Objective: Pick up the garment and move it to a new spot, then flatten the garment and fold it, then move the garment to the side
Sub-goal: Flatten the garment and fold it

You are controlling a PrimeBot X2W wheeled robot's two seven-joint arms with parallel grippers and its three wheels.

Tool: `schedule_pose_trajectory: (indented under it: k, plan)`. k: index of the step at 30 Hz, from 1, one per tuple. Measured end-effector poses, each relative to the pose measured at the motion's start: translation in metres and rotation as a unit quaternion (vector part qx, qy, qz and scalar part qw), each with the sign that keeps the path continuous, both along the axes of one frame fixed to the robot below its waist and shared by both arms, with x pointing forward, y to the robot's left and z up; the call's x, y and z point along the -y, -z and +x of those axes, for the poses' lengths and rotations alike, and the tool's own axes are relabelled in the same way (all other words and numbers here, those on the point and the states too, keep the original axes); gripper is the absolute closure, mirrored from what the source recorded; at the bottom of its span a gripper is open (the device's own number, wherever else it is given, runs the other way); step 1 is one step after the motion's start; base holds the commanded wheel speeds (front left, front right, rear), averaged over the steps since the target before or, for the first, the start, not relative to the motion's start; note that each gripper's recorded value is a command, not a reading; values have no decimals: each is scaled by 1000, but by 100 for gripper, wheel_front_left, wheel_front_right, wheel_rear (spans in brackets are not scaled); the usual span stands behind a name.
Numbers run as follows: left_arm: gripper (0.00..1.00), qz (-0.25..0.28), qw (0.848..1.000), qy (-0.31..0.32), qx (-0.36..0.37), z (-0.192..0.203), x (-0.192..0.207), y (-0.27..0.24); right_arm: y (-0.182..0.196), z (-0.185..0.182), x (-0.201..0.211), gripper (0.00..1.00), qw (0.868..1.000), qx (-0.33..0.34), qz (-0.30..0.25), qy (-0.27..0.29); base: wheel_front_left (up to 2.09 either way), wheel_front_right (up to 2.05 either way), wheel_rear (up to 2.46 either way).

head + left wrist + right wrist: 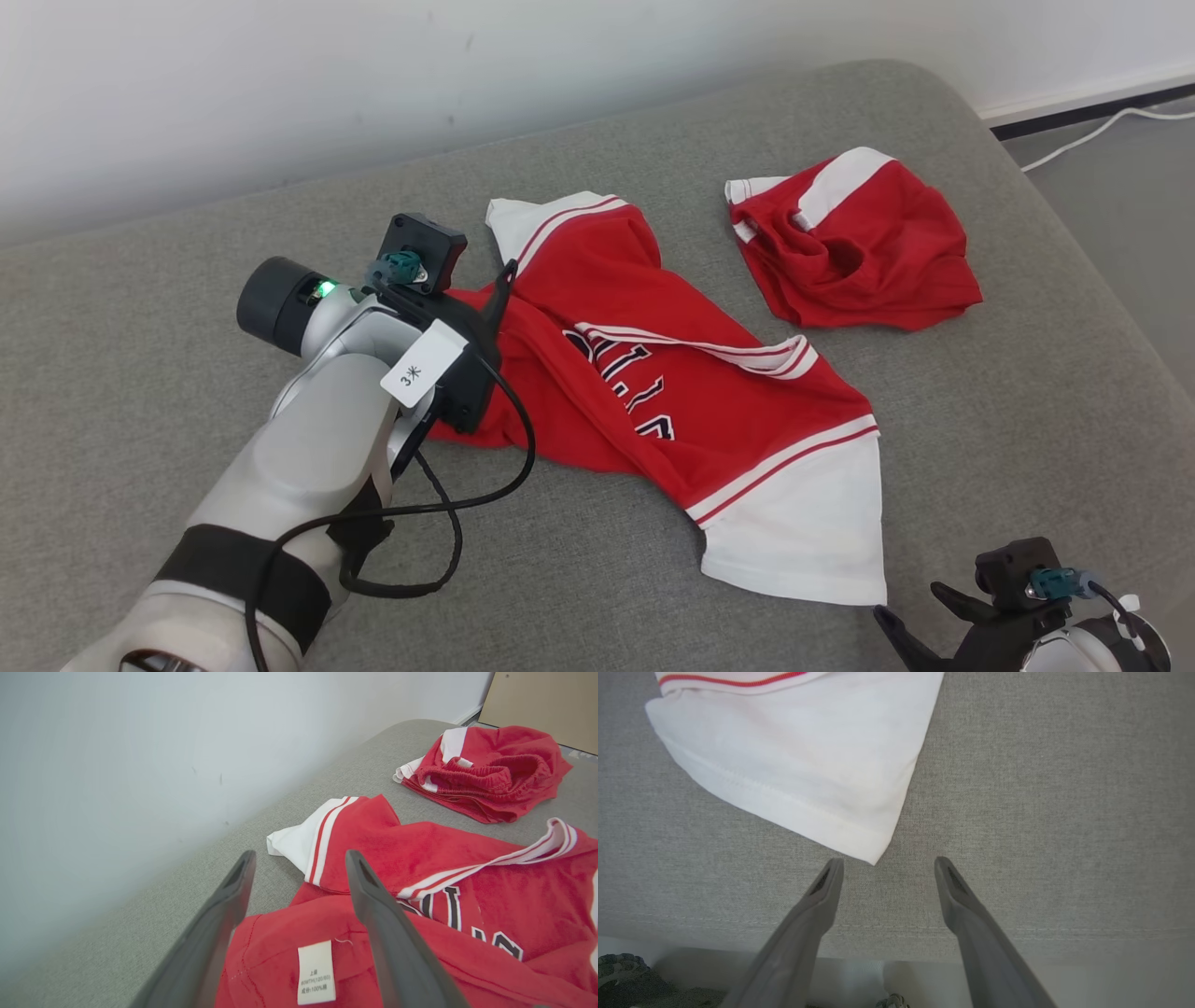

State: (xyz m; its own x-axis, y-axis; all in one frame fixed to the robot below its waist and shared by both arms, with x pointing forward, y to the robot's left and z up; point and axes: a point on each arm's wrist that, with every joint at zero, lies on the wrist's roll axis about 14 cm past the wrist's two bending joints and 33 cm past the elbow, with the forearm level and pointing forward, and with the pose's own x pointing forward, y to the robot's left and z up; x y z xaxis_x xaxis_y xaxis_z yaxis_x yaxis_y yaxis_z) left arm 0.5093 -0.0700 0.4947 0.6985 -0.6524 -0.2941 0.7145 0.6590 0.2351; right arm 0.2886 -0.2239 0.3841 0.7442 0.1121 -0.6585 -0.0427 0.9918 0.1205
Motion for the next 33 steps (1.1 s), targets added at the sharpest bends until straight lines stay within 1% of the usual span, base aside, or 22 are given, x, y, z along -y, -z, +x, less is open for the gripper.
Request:
schedule_pose_trajectory:
  k: [8, 10, 15, 19, 29, 33]
  plan:
    - [0, -5, 1000, -3, 2, -5, -5, -2, 3, 3, -4, 0, 1000, -1, 1, -6, 0, 0, 0]
    - [0, 3, 1000, -9, -9, -9, -12, 7, 2, 4, -6, 0, 1000, 2, 2, -9, 0, 0, 0]
    - [0, 14, 997, -49, -54, -14, -37, 36, 0, 7, -8, 0, 1000, 8, 3, -12, 0, 0, 0]
    - [0, 2, 995, -69, -74, -10, -44, 44, 1, 8, -5, 0, 1000, 5, 2, -9, 0, 0, 0]
    - [0, -6, 988, -110, -113, 3, -64, 68, 6, 6, 1, 0, 1000, -4, 0, 2, 0, 0, 0]
    - [0, -15, 987, -109, -116, 10, -59, 67, 7, 5, 6, 0, 1000, -4, -2, 11, 0, 0, 0]
